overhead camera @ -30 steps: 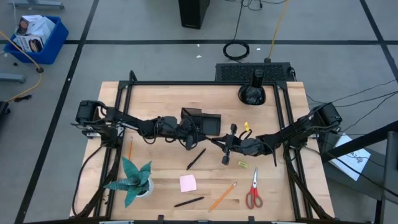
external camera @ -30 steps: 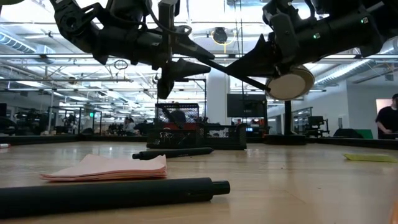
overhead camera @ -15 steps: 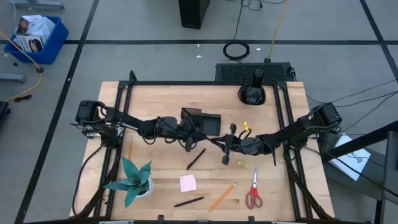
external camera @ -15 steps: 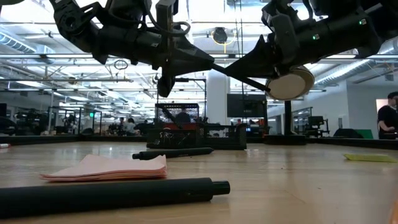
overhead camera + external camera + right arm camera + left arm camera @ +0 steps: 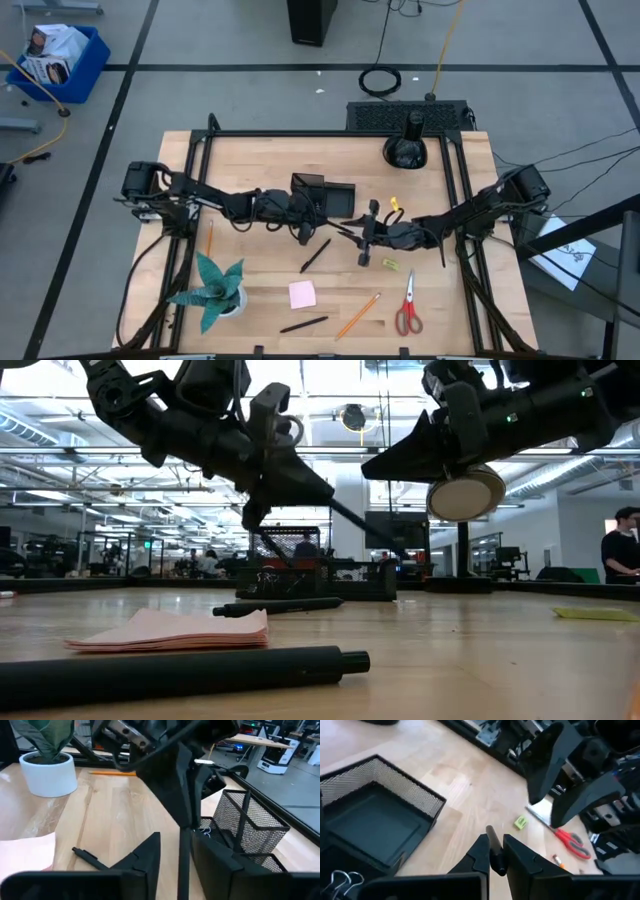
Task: Pick and place office supplies into organizer
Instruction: Put the black pen into the black desk organizer
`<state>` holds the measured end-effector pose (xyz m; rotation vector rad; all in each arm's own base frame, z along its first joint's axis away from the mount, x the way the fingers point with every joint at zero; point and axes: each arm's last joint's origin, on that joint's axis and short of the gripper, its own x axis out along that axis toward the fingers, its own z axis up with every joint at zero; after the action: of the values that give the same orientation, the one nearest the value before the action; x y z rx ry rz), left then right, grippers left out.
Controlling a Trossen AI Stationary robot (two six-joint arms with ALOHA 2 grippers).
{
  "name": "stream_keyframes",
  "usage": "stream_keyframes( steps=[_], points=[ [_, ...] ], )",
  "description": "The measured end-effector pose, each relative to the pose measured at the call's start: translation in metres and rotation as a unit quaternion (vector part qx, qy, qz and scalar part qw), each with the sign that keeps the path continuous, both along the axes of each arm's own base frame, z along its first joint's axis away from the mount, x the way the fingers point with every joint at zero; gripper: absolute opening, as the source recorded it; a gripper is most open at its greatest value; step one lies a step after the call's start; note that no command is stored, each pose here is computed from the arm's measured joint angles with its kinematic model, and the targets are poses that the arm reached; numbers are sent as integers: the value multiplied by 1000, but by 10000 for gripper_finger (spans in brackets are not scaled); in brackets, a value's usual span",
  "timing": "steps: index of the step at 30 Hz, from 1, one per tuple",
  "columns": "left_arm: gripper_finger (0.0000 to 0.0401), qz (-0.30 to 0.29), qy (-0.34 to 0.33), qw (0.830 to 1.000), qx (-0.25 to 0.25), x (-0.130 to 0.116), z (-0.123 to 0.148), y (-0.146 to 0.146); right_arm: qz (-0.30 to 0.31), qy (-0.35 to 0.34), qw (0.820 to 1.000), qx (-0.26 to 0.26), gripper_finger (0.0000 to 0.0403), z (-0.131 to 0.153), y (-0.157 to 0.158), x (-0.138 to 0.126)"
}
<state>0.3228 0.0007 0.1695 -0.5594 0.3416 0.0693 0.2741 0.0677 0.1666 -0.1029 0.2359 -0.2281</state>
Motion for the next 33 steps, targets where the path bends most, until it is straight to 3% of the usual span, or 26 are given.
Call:
stream_keyframes(
  steps=[7,13,17,22,28,33],
  points=[
    [28,8,-28,998,49,-4,17,1,-64,-58,996,27,120,11,12,-10],
    [28,31,-64,992,104,-14,44,3,-89,-135,985,58,111,11,20,-40],
    [27,26,-92,988,119,-19,58,0,-54,-201,970,128,107,1,11,-64],
    [29,27,-142,981,126,-23,73,-7,-20,-225,962,156,105,-7,3,-81],
    [27,23,-248,962,112,-24,94,-8,9,-243,959,147,110,1,1,-72],
    [26,25,-270,957,100,-25,98,-8,47,-266,952,143,115,13,-4,-58]
  ],
)
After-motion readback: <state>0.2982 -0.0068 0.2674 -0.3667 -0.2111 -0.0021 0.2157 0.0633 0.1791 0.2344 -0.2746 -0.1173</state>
